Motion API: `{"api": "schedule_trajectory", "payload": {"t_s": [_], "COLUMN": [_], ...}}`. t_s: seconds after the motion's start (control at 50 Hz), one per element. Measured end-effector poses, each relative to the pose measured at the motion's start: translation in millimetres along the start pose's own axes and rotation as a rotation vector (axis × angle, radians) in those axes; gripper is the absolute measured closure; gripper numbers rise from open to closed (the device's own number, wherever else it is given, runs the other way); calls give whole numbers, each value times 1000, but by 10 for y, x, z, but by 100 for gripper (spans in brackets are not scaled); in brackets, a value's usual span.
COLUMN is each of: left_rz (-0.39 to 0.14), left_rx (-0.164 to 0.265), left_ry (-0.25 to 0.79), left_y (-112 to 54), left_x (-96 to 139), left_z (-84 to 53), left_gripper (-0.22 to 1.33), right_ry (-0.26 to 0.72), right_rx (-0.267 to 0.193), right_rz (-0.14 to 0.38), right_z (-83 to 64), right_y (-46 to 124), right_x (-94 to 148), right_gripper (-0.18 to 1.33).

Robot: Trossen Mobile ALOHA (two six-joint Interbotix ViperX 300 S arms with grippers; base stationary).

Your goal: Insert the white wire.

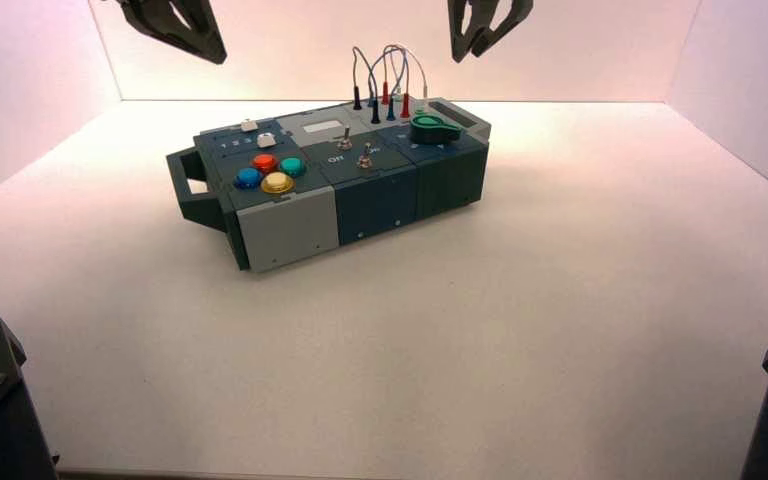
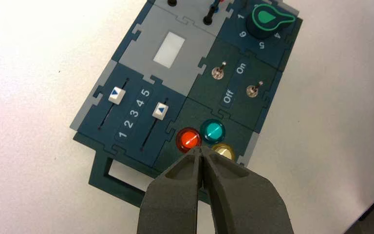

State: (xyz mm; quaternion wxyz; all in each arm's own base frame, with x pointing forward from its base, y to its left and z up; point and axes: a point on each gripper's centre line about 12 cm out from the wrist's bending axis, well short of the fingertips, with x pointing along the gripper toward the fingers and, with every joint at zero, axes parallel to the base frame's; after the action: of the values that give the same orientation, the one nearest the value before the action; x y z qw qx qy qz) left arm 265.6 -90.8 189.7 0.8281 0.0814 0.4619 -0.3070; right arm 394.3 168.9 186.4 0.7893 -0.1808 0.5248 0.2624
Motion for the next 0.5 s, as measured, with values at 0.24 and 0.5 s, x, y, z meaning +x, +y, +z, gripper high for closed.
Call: {"api": "schedule_trajectory", "payload": {"t_s": [0.24,0.5], "left_rz": [-8,-33], "left_rx": [44,152], "left_ry": [7,-23], "left_y": [-34,-181], "left_x": [23,45], "left_z": [-8,25], "left_gripper": [127,127], "right_ry": [43,51], "right_rx": [-16,-29], "right_rz": [16,21], "right_z": [72,138], "right_y": [-24,-43], "right_x": [173,226], "right_gripper": [21,21]}}
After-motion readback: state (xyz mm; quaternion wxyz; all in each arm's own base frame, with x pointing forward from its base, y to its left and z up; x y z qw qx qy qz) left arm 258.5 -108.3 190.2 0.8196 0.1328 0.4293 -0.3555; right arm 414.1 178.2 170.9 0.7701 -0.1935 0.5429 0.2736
